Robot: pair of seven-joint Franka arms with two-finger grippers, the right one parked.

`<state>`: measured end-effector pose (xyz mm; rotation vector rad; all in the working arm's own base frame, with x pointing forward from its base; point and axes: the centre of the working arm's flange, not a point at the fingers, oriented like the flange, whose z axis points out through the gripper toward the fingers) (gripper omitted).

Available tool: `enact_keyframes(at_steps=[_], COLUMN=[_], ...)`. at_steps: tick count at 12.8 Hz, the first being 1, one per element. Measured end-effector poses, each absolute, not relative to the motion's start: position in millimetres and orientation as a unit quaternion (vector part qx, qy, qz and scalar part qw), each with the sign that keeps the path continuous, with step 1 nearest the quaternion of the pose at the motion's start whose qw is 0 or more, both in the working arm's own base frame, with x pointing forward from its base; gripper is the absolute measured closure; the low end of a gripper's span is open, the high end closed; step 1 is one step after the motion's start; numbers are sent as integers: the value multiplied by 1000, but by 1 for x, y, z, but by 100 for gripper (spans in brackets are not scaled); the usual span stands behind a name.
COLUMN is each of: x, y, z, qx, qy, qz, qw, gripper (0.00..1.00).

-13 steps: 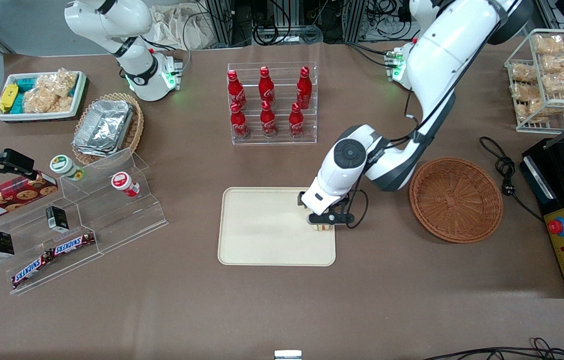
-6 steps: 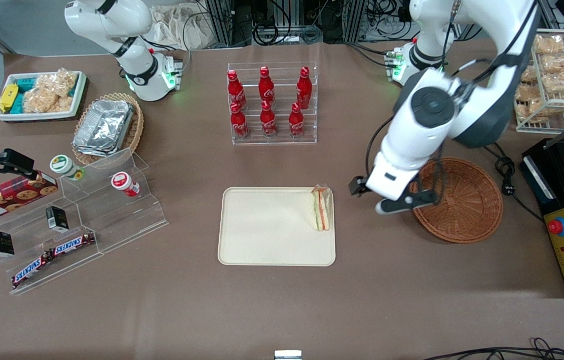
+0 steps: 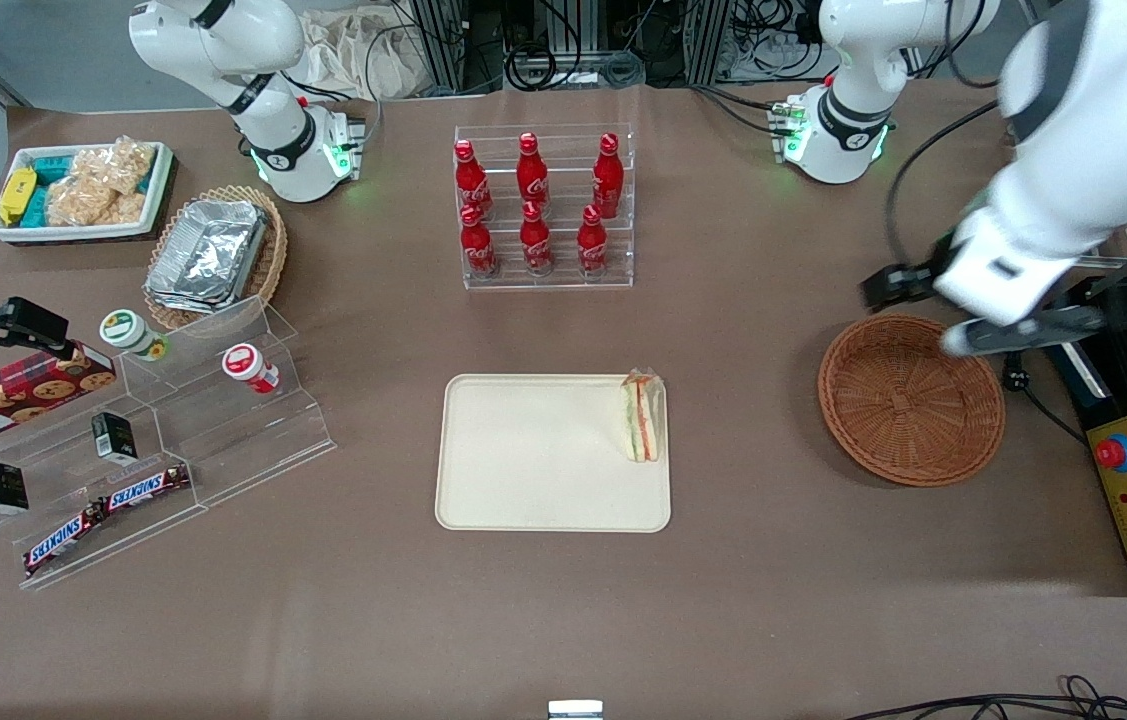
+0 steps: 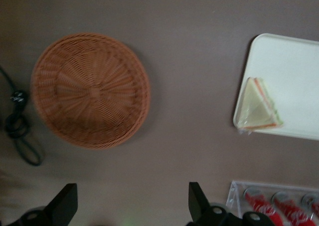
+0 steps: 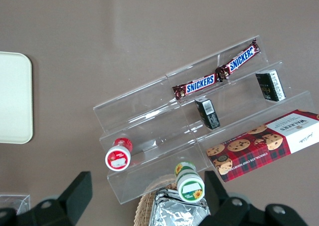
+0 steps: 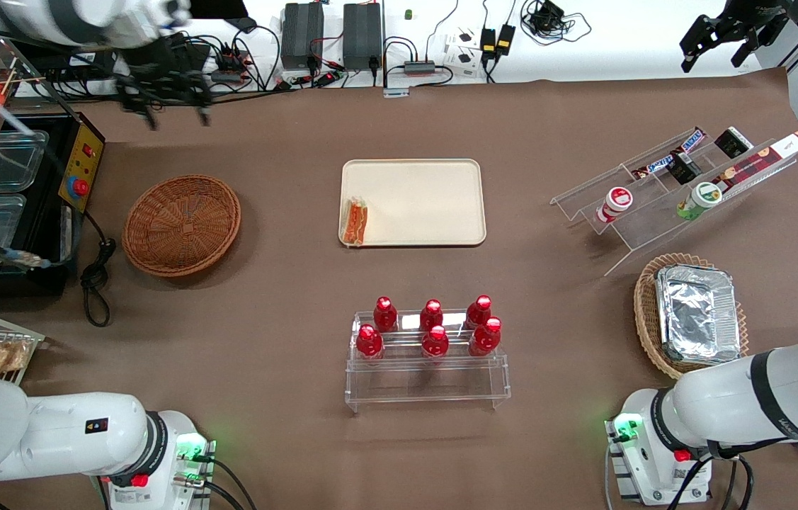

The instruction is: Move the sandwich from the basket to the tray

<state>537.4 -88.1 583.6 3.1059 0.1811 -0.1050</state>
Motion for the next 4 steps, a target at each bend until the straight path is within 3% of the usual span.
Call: enact_keyframes(at_steps=[4], x=[510], y=[-15], z=[624], qx=[998], qy=[57], qz=[-29], qw=[23], gripper=[0])
